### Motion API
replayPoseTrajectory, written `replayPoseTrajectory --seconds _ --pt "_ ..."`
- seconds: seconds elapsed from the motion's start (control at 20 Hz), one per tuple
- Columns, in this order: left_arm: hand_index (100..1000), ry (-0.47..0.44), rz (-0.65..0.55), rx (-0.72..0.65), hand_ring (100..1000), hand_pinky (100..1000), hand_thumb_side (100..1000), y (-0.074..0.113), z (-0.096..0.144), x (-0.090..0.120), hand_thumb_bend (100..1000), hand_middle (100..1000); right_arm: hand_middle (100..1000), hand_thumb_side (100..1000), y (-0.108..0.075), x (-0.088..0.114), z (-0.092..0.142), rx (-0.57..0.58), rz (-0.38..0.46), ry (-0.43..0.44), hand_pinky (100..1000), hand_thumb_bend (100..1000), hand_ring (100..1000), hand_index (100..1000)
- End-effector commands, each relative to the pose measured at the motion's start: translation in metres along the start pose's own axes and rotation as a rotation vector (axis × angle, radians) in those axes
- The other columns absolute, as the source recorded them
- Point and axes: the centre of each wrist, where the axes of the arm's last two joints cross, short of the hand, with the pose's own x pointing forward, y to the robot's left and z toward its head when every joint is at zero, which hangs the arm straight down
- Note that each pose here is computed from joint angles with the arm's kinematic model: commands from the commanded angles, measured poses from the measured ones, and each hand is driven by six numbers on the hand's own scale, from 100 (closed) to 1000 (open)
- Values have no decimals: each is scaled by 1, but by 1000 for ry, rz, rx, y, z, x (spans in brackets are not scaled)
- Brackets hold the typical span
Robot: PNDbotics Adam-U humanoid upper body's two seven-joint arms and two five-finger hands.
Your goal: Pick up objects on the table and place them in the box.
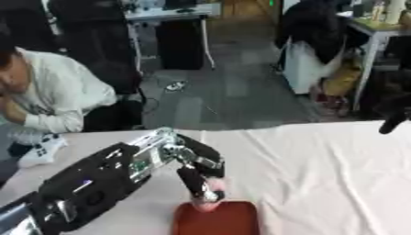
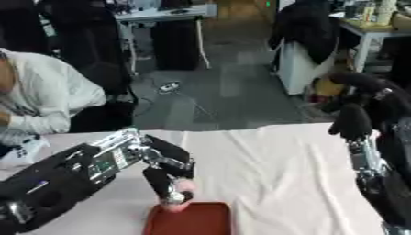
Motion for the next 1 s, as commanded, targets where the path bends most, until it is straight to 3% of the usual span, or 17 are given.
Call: replayPoseTrajectory --seconds 0.05,0.55,0.8,0.85,0.9,0.95,1.0 --pt "418 -97 -92 -136 100 100 614 3 3 1 100 100 750 839 -4 5 -4 0 9 -27 399 254 584 832" --pt "435 -121 -95 -232 100 100 654 -24 -7 13 100 100 750 839 -3 6 -5 1 6 -33 400 254 584 832" --pt "498 -73 -204 -252 100 100 675 -16 -3 20 100 220 750 839 -3 6 -5 3 7 -31 400 253 584 832" --pt "492 -57 -234 -262 100 100 669 -15 -3 21 100 209 750 839 -4 6 -5 3 7 -31 400 253 584 832" --pt "518 -49 -256 -268 100 100 713 -15 -3 21 100 255 750 839 -4 6 -5 3 7 -31 399 253 584 832" --pt "523 -39 -277 -276 111 100 703 -14 -2 21 100 266 750 839 -4 6 -4 4 8 -30 399 252 584 832" --pt "554 -27 -293 -283 191 100 706 -14 -1 21 100 327 750 839 -4 6 -4 4 8 -30 399 253 584 832"
